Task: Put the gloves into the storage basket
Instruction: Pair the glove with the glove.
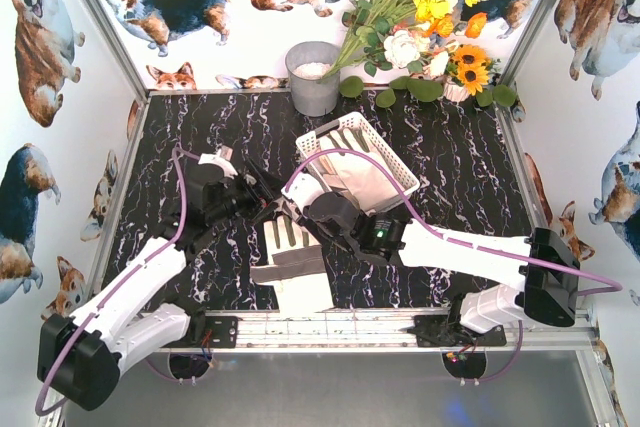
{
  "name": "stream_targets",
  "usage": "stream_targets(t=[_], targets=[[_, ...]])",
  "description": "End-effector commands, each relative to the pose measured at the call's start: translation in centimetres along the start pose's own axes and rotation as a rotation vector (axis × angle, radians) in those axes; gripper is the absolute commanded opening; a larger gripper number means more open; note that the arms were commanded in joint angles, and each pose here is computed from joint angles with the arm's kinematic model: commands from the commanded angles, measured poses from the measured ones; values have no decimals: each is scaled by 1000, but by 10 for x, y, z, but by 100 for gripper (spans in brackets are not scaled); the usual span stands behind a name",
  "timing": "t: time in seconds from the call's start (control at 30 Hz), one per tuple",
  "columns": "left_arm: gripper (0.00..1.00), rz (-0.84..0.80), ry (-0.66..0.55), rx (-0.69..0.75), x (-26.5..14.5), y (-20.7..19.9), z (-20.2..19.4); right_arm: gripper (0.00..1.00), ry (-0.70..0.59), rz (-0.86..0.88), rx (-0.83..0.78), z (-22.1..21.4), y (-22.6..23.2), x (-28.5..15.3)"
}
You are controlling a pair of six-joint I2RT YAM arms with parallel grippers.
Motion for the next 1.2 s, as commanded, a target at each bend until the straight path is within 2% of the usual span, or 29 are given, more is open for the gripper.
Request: stream_targets(t=[0.0,0.1,0.2,0.3,0.43,0.47,0.53,0.63,0.77,0.97,1.17], targets=[[81,-41,5,-12,4,-12,-6,0,-67,4,17,14,1,-1],[76,-51,24,-12,10,-15,-11,0,-78,7,12,17,1,-2],[62,-65,25,-10,14,-20,-13,0,-81,11,5,18,1,-2],[43,-67,11,-2,15,-24,-10,0,-77,5,3,17,0,-2],[11,-62,8,5,15,-24,-11,0,-86,-16,17,19,-3,-6],[8,-60,9,5,15,-24,-11,0,-92,-20,25,20,-4,-7],[0,-55,11,13,14,-23,-11,23,-110,-29,41,24,-7,-12],[0,-31,7,33,11,-24,-8,56,-137,-41,58,30,-12,-21],[0,-27,-31,47,5,-29,-1,74,-150,-12,168,38,-26,-35],[0,-44,-44,79,1,-36,3,77,-134,189,559,49,-41,-48],[0,-104,-108,74,-7,-47,11,76,-51,228,1010,49,-53,-46]])
Point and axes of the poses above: each gripper's point midway between its finger pads, its own x axis out along the fingers, its own y axis along the line the jaws close on, z = x × y, the point moved 4 cm from there along -x, back along the fingers, and after that the axes turned 10 degrees about x, right-handed, at the moved point
